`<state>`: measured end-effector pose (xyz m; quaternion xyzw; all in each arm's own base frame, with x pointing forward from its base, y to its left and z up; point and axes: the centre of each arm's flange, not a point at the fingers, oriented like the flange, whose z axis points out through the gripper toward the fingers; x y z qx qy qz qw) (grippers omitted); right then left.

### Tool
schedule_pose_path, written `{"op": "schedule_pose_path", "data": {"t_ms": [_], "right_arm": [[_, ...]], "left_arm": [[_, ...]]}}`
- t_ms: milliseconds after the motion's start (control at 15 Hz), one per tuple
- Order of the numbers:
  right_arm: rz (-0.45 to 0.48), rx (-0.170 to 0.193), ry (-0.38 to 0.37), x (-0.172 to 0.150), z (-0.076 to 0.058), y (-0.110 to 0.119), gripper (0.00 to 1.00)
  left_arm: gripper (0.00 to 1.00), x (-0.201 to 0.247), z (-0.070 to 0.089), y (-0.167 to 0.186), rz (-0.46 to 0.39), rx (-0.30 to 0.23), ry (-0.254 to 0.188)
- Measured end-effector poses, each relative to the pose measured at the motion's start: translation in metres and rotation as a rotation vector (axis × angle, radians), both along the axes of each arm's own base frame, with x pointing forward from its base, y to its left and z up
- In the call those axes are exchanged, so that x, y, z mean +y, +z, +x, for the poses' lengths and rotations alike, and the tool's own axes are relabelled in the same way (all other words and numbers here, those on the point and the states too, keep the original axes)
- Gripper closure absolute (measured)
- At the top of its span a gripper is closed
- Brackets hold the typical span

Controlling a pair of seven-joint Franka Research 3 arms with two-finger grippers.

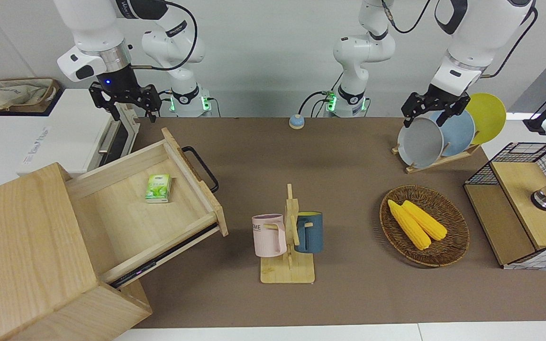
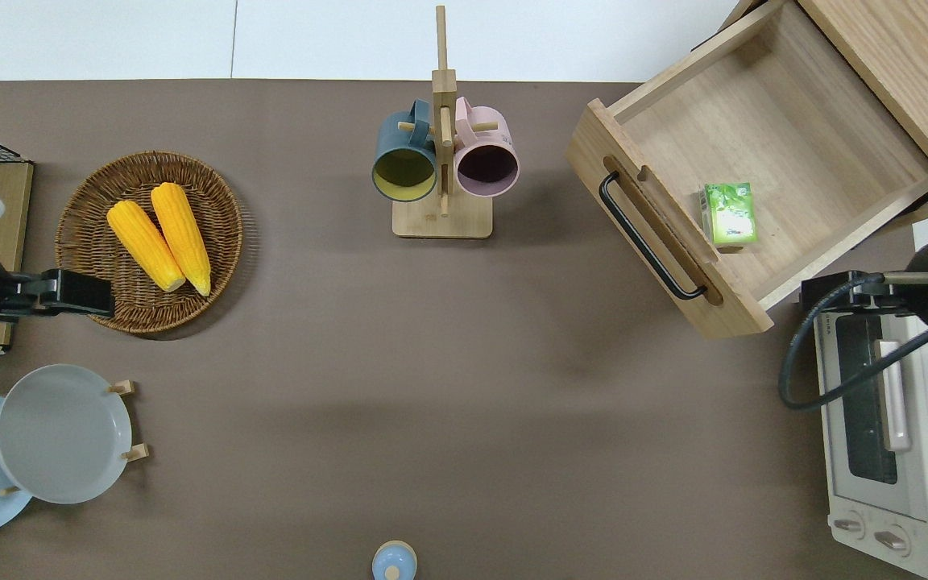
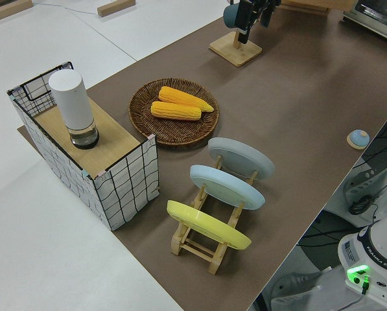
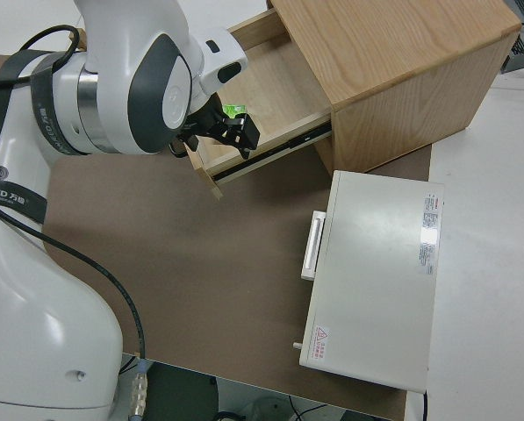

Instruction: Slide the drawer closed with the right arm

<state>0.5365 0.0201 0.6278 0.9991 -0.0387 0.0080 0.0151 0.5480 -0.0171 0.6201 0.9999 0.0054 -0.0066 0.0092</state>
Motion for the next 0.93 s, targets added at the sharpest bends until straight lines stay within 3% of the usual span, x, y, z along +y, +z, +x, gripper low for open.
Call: {"op": "schedule_pose_path", "data": {"t_ms": [933], "right_arm": [[0.000, 0.003, 0.006, 0.0032, -0.0004, -0.0002, 0.01]], "left_arm": [[0.00, 0.0000, 0.0000, 0.0000, 0.000, 0.000, 0.000]]}}
